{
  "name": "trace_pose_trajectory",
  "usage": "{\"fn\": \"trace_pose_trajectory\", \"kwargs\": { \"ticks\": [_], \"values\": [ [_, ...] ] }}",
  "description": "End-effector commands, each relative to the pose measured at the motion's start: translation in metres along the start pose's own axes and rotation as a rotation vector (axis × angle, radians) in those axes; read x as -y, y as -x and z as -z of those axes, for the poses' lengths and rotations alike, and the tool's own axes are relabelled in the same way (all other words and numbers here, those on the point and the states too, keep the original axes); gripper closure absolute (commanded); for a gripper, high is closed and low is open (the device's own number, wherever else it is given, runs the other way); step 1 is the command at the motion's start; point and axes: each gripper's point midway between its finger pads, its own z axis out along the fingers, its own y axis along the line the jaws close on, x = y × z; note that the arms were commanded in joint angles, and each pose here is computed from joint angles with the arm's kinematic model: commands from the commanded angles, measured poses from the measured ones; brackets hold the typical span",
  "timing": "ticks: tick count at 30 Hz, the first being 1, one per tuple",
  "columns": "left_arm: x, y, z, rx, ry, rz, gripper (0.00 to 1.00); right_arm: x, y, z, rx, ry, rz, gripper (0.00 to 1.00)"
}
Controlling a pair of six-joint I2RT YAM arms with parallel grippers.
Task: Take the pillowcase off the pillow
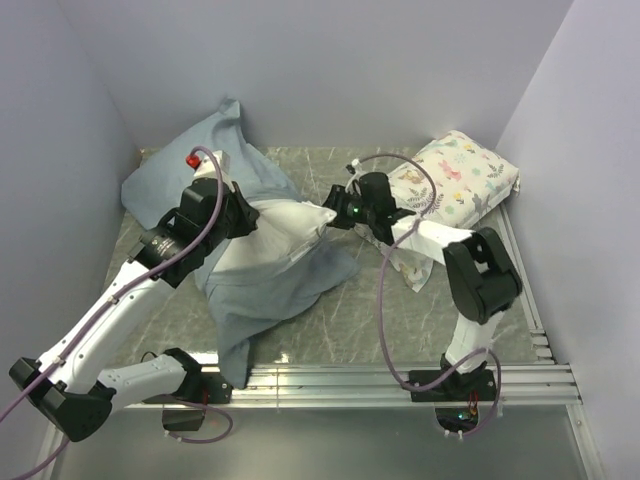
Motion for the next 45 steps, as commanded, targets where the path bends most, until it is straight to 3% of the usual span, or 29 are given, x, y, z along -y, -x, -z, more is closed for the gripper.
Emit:
{"fn": "trace_pose_trajectory", "kwargs": {
  "ticks": [1,3,6,13,20,28,29,32,33,36,45],
  "values": [
    [0.042,0.089,0.018,0.305,-0.119,0.199,1.00,-0.044,0.050,0.051,0.181,0.044,0.082,0.50],
    [0.049,0.090,0.007,0.302,-0.123,0.227,1.00,-0.027,0.053,0.072,0.204,-0.060,0.048,0.37],
    [0.052,0.097,-0.002,0.325,-0.110,0.258,1.00,-0.035,0.066,0.110,0.268,-0.081,0.018,0.30],
    [0.083,0.110,-0.027,0.342,-0.127,0.261,1.00,-0.095,0.054,0.162,0.350,-0.038,0.114,0.26],
    [0.106,0.114,-0.060,0.314,-0.108,0.192,1.00,-0.148,-0.010,0.142,0.275,-0.029,0.226,0.23],
    [0.119,0.110,-0.083,0.284,-0.104,0.163,1.00,-0.118,-0.015,0.101,0.239,-0.213,0.225,0.20],
    [0.118,0.110,-0.084,0.284,-0.100,0.159,1.00,-0.116,-0.016,0.099,0.235,-0.217,0.226,0.22],
    [0.117,0.111,-0.087,0.293,-0.084,0.147,1.00,-0.111,-0.024,0.097,0.217,-0.217,0.226,0.46],
    [0.114,0.113,-0.090,0.301,-0.067,0.143,1.00,-0.109,-0.025,0.098,0.214,-0.219,0.229,0.72],
    [0.118,0.128,-0.093,0.327,-0.050,0.124,1.00,-0.105,-0.031,0.114,0.224,-0.219,0.233,0.98],
    [0.104,0.161,-0.120,0.349,0.003,0.116,1.00,-0.066,-0.084,0.148,0.178,-0.216,0.185,1.00]
  ]
}}
